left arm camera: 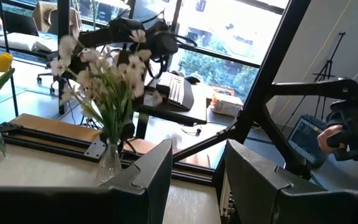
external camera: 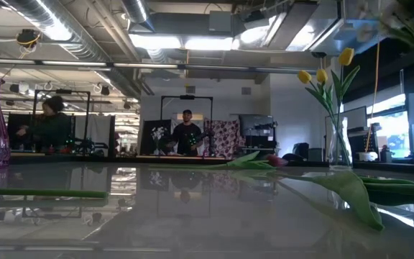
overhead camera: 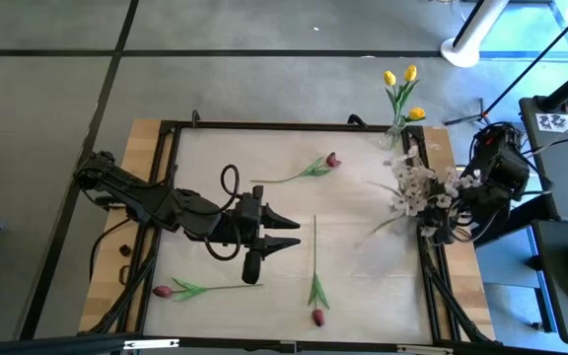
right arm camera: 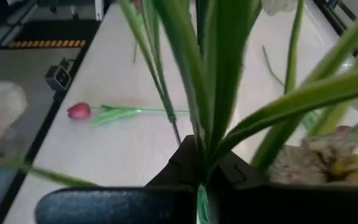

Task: Sort flowers into vase by color
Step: Put the white flowers into the bottom transparent vase

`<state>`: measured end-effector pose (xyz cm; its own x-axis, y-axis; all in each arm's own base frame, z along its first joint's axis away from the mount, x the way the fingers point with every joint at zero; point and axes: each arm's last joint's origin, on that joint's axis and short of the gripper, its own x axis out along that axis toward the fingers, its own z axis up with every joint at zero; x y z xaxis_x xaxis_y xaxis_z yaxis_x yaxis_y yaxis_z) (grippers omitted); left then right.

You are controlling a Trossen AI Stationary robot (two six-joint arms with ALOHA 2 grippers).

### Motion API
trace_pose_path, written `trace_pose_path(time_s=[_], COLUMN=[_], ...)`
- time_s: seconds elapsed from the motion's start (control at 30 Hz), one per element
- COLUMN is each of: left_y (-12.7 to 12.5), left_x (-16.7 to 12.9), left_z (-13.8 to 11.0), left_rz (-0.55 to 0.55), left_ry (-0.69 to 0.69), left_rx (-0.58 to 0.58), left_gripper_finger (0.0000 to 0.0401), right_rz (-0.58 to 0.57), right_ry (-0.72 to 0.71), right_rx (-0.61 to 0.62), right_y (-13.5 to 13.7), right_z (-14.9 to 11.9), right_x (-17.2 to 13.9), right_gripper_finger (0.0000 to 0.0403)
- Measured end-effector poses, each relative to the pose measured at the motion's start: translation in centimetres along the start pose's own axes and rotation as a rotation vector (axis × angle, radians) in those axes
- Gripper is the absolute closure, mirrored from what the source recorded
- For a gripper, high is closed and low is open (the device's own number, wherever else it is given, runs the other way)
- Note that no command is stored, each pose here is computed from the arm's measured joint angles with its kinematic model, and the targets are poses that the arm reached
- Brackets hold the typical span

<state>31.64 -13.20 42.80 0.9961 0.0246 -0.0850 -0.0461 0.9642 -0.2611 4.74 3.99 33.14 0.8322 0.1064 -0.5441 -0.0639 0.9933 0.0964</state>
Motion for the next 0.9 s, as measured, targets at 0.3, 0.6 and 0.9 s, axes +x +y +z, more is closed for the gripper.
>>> trace_pose_path(time_s=[0.3,0.6,0.9], left_y=[0.0,0.0,0.0], left_x=[0.0,0.0,0.0], left_z=[0.1,0.1,0.1], left_rz=[-0.002,-0.003,-0.003], left_ry=[-0.009,-0.01,-0.011], left_rx=[-0.002,-0.002,-0.002], left_gripper_finger=[0.0257,0.0257,0.0257], right_rz=[0.01,0.091,0.281], right_ry=[-0.051,-0.155,-0.437], right_rx=[0.015,0.048,0.093], right_y=[-0.6,-0.3,1.2], right_z=[1.4,3.2,6.6], right_x=[-1.5,-2.6,-4.0], right_gripper_finger=[0.0397,0.0393,0.0395])
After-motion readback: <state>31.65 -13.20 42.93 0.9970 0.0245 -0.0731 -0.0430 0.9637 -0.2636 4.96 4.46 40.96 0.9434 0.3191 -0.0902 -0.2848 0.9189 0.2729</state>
